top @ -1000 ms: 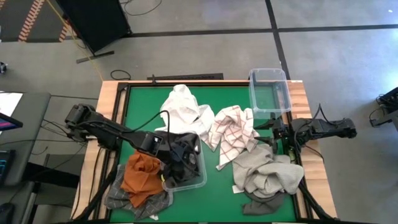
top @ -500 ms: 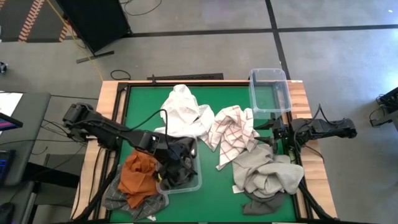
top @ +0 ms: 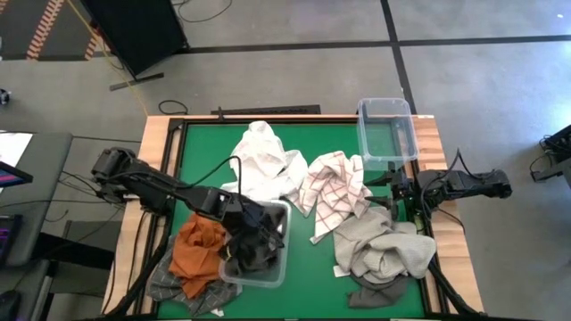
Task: Sort towels by color in basket
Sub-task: Put the black towel into the bottom transparent bin
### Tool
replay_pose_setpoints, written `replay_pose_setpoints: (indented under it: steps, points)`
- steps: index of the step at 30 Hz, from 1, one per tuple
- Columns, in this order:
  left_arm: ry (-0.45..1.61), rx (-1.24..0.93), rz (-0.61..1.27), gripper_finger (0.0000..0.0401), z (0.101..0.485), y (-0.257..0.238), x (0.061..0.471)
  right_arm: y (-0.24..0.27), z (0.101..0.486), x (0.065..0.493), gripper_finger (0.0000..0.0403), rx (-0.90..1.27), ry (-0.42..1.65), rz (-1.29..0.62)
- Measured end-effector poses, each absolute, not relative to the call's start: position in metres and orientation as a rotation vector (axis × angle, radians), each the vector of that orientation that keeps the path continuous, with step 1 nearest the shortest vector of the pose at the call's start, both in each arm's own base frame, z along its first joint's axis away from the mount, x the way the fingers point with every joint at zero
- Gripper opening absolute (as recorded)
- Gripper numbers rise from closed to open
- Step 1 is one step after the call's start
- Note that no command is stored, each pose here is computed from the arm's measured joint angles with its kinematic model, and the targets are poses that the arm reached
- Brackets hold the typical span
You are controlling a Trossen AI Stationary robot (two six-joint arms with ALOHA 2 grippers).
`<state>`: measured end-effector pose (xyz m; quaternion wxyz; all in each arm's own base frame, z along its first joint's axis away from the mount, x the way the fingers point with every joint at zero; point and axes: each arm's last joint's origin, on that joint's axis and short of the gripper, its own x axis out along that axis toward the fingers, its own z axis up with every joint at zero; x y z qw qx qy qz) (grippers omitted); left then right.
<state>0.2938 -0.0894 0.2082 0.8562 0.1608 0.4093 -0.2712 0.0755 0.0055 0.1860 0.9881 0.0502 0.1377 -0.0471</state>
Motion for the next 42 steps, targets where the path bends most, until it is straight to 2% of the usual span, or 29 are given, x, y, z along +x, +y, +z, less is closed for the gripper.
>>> replay_pose_setpoints:
  steps: [8, 14, 17, 22, 26, 34, 37, 42]
  points:
    - [0.778, 0.412, -0.36, 0.0273, 0.209, -0.09, 0.3, 0.005, 0.186, 0.076, 0.0249, 0.101, 0.275, -0.094]
    - [0.657, 0.238, -0.238, 0.0273, 0.217, -0.085, 0.312, 0.005, 0.186, 0.076, 0.0249, 0.101, 0.275, -0.094]
    - [0.693, 0.25, -0.158, 0.0273, 0.216, -0.083, 0.31, 0.005, 0.186, 0.076, 0.0249, 0.101, 0.275, -0.094]
    - [0.753, 0.376, -0.351, 0.0271, 0.21, -0.087, 0.303, 0.005, 0.186, 0.076, 0.0249, 0.101, 0.275, -0.094]
    - [0.742, 0.462, -0.399, 0.0258, 0.21, -0.091, 0.302, 0.005, 0.186, 0.076, 0.0249, 0.101, 0.275, -0.094]
    - [0.727, 0.494, -0.471, 0.0211, 0.209, -0.092, 0.301, 0.005, 0.186, 0.076, 0.0249, 0.101, 0.275, -0.094]
    - [0.68, 0.488, -0.466, 0.0213, 0.212, -0.093, 0.304, 0.005, 0.186, 0.076, 0.0249, 0.101, 0.275, -0.094]
    - [0.62, 0.485, -0.449, 0.0239, 0.22, -0.094, 0.31, 0.005, 0.186, 0.076, 0.0249, 0.101, 0.275, -0.094]
